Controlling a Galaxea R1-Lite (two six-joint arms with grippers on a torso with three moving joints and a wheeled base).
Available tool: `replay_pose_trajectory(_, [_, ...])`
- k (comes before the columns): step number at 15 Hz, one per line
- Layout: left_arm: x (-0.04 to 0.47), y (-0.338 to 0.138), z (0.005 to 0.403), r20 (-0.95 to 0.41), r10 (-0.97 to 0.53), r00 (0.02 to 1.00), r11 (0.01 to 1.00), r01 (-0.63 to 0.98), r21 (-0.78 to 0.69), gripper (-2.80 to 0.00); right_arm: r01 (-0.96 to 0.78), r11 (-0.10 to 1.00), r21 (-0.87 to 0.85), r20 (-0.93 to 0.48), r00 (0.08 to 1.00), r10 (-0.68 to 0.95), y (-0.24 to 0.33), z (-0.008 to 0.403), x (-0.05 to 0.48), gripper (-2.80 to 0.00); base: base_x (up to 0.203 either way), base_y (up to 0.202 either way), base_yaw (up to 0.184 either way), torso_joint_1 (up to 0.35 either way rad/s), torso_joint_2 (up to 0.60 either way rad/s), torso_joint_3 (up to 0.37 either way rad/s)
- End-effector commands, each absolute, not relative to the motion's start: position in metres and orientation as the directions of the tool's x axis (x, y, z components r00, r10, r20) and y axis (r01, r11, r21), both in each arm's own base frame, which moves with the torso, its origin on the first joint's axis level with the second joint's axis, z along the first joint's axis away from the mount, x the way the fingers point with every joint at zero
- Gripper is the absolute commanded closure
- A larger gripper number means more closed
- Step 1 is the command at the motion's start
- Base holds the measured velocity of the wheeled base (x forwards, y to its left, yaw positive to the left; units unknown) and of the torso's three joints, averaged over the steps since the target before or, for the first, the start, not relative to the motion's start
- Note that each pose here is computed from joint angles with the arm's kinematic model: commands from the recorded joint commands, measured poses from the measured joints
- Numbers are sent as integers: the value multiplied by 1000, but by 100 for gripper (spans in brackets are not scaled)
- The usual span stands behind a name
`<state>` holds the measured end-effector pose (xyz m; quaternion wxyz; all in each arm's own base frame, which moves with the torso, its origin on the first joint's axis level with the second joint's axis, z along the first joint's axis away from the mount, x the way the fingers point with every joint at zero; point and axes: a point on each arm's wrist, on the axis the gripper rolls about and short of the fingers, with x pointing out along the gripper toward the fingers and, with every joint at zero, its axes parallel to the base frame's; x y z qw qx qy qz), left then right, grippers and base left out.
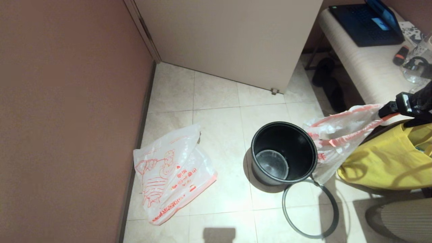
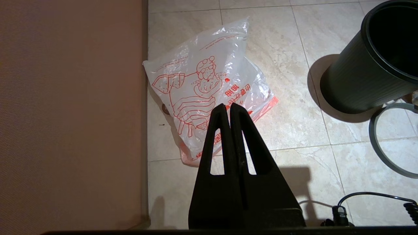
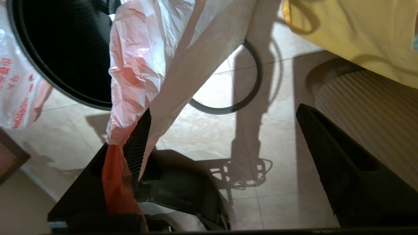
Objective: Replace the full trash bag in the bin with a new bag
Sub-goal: Place the trash bag on the floor
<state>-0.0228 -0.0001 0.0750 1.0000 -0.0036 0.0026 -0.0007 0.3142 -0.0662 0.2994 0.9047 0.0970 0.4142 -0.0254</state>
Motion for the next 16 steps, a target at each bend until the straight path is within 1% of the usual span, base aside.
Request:
replay_pose_trajectory(1, [-23, 0, 75, -5, 0, 1000, 1000, 0, -8, 0, 150, 986, 70, -789, 614, -38, -72, 278, 336, -280, 0, 0, 0, 0, 0, 0])
replay_pose_trajectory(4, [-23, 0, 75, -6, 0, 1000, 1000, 0, -8, 0, 132, 988, -84, -785, 602, -147, -83, 243, 376, -280, 0, 0, 0, 0, 0, 0])
replay_pose_trajectory(5, [-23, 0, 75, -6, 0, 1000, 1000, 0, -8, 0, 141, 981, -136, -759, 622, -194, -87, 230, 393, -280, 0, 0, 0, 0, 0, 0])
replay_pose_trajectory(6, [-23, 0, 75, -6, -2, 1000, 1000, 1, -8, 0, 155, 974, -166, -697, 680, -227, -91, 225, 409, -280, 0, 0, 0, 0, 0, 0])
replay_pose_trajectory(7, [-23, 0, 75, -5, -1, 1000, 1000, 1, -8, 0, 150, 975, -163, -652, 726, -221, -93, 223, 420, -280, 0, 0, 0, 0, 0, 0])
replay_pose_trajectory(9, [-23, 0, 75, -5, -1, 1000, 1000, 1, -8, 0, 50, 998, -46, -642, 764, -68, -89, 224, 420, -280, 0, 0, 0, 0, 0, 0])
replay_pose_trajectory(11, [-23, 0, 75, -6, 0, 1000, 1000, 0, -8, 0, 23, 990, 136, -599, 798, 64, -89, 244, 408, -280, 0, 0, 0, 0, 0, 0])
replay_pose_trajectory(13, [-23, 0, 75, -5, -1, 1000, 1000, 1, -8, 0, -12, 928, 373, -523, 823, 221, -101, 265, 391, -280, 0, 0, 0, 0, 0, 0])
replay_pose_trajectory(14, [-23, 0, 75, -6, 0, 1000, 1000, 0, -8, 0, -35, 869, 493, -489, 815, 311, -112, 272, 379, -280, 0, 0, 0, 0, 0, 0])
replay_pose_trajectory(15, [-23, 0, 75, -6, -2, 1000, 1000, 2, -8, 0, -29, 818, 575, -474, 803, 362, -127, 275, 366, -280, 0, 0, 0, 0, 0, 0])
replay_pose_trajectory(16, [-23, 0, 75, -5, -1, 1000, 1000, 1, -8, 0, 9, 789, 614, -490, 788, 373, -133, 277, 355, -280, 0, 0, 0, 0, 0, 0])
